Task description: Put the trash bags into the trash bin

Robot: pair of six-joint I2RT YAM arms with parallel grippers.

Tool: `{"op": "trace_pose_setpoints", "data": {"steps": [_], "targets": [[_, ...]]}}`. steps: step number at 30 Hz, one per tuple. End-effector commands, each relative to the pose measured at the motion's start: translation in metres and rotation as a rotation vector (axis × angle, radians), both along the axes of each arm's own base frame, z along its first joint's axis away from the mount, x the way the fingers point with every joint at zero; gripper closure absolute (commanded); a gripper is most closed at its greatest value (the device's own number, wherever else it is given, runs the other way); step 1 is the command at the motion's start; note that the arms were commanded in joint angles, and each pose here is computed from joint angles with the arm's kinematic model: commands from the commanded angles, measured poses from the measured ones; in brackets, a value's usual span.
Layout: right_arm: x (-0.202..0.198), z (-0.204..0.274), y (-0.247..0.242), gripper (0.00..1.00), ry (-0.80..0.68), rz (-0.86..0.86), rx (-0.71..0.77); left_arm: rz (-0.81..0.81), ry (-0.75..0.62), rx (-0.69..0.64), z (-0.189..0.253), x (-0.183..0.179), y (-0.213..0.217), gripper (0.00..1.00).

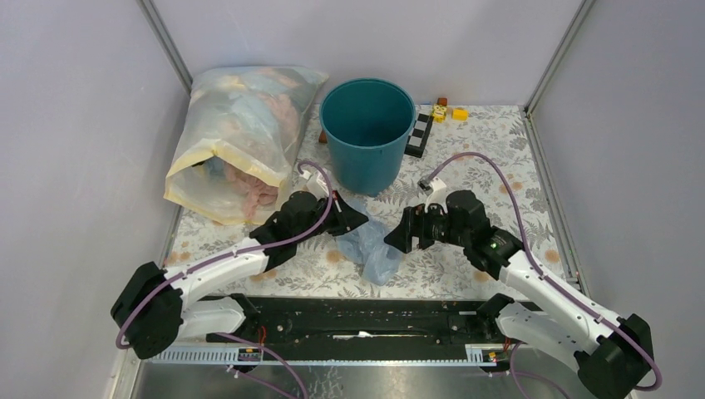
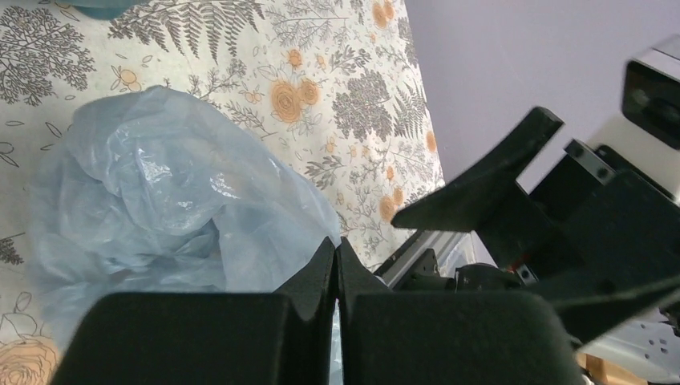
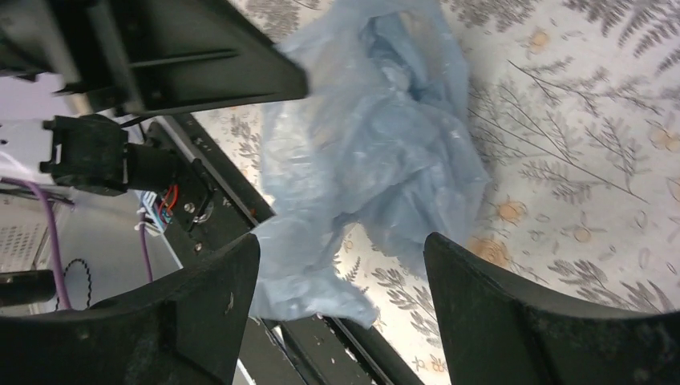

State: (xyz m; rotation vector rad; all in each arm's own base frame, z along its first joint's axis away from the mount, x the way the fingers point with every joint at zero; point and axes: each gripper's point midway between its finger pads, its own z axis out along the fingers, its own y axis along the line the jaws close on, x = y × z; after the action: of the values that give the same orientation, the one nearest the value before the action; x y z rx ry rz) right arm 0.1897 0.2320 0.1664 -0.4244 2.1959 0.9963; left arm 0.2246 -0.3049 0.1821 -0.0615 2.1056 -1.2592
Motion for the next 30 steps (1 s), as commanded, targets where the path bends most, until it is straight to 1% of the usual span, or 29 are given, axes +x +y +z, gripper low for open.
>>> {"op": "trace_pose_setpoints", "data": {"steps": [1,3,6,8,12,13,15,16,17,18,19,20,21,22,24,26,28,30], "targets": [[-0.005,0.027,0.022,0.18,-0.092,0.066,0.136,0.042,-0.082,-0.072,0.022,0.017,-0.008,1.0],[-0.009,0.028,0.028,0.17,-0.096,0.095,0.149,0.047,-0.079,-0.066,0.019,0.02,-0.009,1.0],[-0.015,0.018,0.037,0.16,-0.075,0.127,0.11,0.055,-0.072,-0.068,0.016,0.022,-0.01,1.0],[-0.013,0.01,0.041,0.2,-0.064,0.12,0.074,0.056,-0.069,-0.072,0.016,0.023,-0.011,1.0],[-0.013,0.0,0.046,0.34,-0.034,0.108,0.049,0.073,-0.065,-0.078,0.016,0.025,-0.011,0.97],[-0.012,-0.002,0.046,0.39,-0.03,0.098,0.043,0.077,-0.065,-0.081,0.017,0.026,-0.011,0.97],[-0.008,-0.004,0.044,0.61,-0.027,0.075,0.035,0.078,-0.07,-0.085,0.019,0.025,-0.01,0.95],[-0.005,-0.004,0.043,0.74,-0.031,0.053,0.031,0.077,-0.077,-0.087,0.021,0.025,-0.009,0.93],[-0.004,-0.009,0.038,0.85,-0.013,0.023,0.005,0.074,-0.085,-0.088,0.024,0.024,-0.009,0.9],[0.0,-0.01,0.032,0.93,-0.014,-0.023,-0.008,0.072,-0.095,-0.082,0.026,0.023,-0.007,0.84],[0.003,-0.009,0.029,0.99,-0.017,-0.052,-0.013,0.068,-0.098,-0.055,0.025,0.021,-0.004,0.72],[0.005,-0.006,0.026,1.0,-0.02,-0.08,-0.011,0.068,-0.113,-0.017,0.025,0.02,0.0,0.6],[0.007,-0.003,0.023,1.0,-0.024,-0.106,-0.005,0.066,-0.138,0.024,0.027,0.02,0.005,0.5],[0.009,0.001,0.021,1.0,-0.031,-0.125,0.005,0.066,-0.16,0.059,0.032,0.019,0.011,0.45],[0.01,0.01,0.018,1.0,-0.042,-0.152,0.028,0.091,-0.18,0.133,0.032,0.017,0.027,0.37],[0.01,0.017,0.015,1.0,-0.053,-0.173,0.048,0.128,-0.201,0.192,0.029,0.013,0.046,0.36],[0.011,0.021,0.013,1.0,-0.051,-0.192,0.056,0.16,-0.215,0.216,0.027,0.007,0.063,0.31],[0.013,0.02,0.013,1.0,-0.042,-0.204,0.049,0.185,-0.235,0.212,0.024,-0.001,0.077,0.28]]}}
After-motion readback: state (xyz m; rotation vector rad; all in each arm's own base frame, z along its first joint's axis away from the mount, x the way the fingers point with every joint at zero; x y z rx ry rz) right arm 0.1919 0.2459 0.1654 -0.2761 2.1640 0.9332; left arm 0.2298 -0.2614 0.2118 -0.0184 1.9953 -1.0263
